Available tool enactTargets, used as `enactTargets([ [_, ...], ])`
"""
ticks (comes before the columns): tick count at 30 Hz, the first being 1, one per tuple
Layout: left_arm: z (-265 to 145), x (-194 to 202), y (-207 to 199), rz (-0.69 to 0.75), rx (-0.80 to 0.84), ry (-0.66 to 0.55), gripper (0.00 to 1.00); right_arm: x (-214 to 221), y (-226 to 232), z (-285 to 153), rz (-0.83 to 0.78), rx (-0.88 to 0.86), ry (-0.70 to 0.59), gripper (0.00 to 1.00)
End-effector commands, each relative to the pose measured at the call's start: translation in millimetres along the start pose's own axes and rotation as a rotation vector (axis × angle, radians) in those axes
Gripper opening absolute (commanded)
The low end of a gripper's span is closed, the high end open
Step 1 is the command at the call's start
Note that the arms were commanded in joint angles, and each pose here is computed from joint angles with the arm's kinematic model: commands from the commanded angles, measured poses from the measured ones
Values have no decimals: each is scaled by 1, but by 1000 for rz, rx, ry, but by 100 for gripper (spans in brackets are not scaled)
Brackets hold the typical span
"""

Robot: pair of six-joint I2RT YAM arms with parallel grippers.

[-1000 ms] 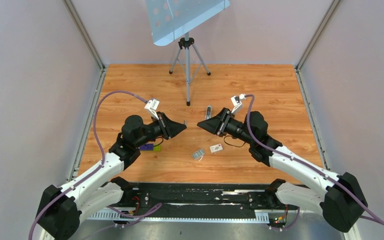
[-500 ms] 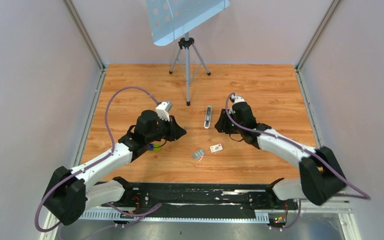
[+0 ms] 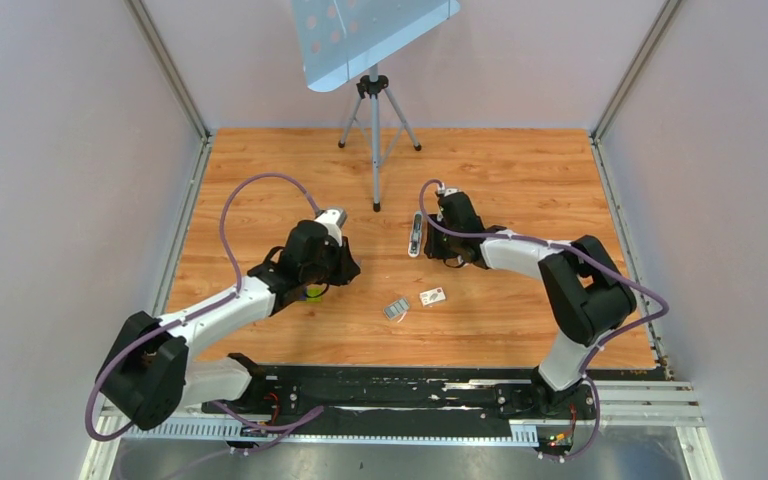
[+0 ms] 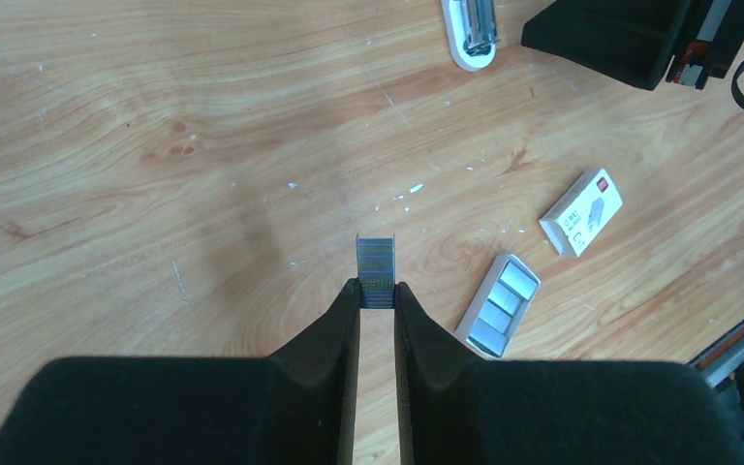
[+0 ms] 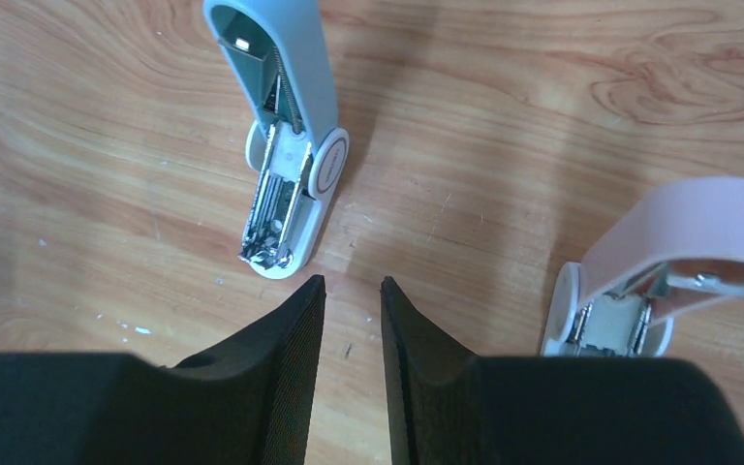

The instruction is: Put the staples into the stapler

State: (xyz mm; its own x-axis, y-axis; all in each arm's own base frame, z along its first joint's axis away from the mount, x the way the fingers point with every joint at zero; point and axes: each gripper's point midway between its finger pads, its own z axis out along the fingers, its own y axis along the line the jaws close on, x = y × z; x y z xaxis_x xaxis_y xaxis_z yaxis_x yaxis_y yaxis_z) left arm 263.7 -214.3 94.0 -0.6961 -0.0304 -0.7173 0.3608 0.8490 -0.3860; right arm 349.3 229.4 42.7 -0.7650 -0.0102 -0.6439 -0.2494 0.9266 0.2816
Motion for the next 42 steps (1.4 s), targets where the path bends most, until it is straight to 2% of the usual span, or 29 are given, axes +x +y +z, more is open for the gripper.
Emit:
enactTargets([
  [1,5,-4,2,23,-28,-3,13,-5,-8,11,-4,21,-12,32],
  [7,15,0,11,21,-100,38,12,-1,2,21,7,-34,-3,33],
  [12,21,16,35,41,-244,127,13,7,16,27,23,-107,10,33],
  [18,31,34,44,69,-315,227,13,10,32,24,4,-174,22,33],
  [24,40,49,49,124,-373,332,14,14,23,-9,5,-130,24,37],
  [28,44,57,55,163,-429,393,15,14,19,-40,1,-124,-24,40],
  [31,46,60,56,168,-443,400,16,10,19,-60,0,-131,-68,43],
  [38,48,57,55,171,-456,379,30,-2,15,-95,-18,-121,-168,48],
  [42,52,54,52,167,-445,362,32,-5,15,-106,-19,-129,-197,49],
])
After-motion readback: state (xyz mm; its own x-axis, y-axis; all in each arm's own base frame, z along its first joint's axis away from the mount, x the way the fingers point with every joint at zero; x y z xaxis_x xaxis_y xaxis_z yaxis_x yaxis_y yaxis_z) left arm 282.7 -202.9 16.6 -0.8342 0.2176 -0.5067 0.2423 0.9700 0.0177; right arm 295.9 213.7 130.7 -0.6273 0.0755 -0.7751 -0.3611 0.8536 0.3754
